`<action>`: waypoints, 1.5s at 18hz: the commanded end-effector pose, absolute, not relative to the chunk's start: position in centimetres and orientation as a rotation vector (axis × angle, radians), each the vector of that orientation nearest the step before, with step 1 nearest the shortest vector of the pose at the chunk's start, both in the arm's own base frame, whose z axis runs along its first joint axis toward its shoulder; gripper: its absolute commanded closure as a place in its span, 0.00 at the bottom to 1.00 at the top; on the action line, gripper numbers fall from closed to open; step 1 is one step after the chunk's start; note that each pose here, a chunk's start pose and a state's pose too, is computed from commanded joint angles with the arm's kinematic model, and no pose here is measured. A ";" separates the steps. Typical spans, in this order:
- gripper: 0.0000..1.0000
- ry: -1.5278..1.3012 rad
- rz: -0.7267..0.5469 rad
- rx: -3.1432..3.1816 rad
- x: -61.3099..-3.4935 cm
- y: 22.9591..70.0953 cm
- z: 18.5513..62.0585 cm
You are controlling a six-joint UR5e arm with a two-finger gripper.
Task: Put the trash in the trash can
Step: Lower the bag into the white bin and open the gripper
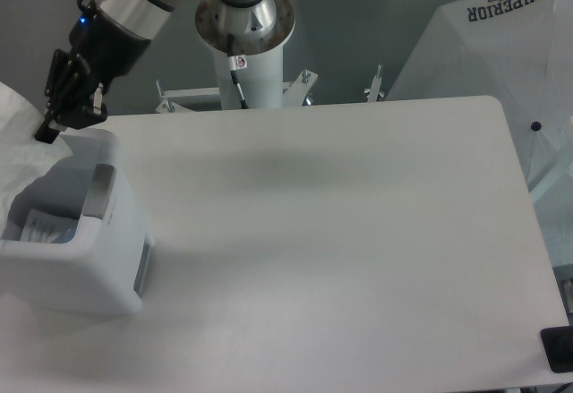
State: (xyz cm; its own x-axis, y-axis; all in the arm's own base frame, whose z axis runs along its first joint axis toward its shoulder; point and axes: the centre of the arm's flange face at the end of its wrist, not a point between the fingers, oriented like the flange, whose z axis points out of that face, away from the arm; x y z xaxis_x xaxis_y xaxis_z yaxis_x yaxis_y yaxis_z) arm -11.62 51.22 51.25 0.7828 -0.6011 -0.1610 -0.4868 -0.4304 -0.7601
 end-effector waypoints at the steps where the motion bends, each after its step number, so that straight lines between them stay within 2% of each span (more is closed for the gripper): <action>1: 1.00 0.817 -0.174 -2.113 -10.8 50.9 51.8; 9: 1.00 0.849 -0.199 -2.160 -8.7 50.6 53.9; 18: 1.00 0.881 -0.186 -2.245 -11.5 53.9 50.2; 25: 1.00 0.883 -0.190 -2.253 -11.7 54.1 49.8; 26: 0.96 0.884 -0.188 -2.250 -11.6 54.1 50.0; 27: 0.77 0.880 -0.191 -2.245 -11.7 54.0 50.2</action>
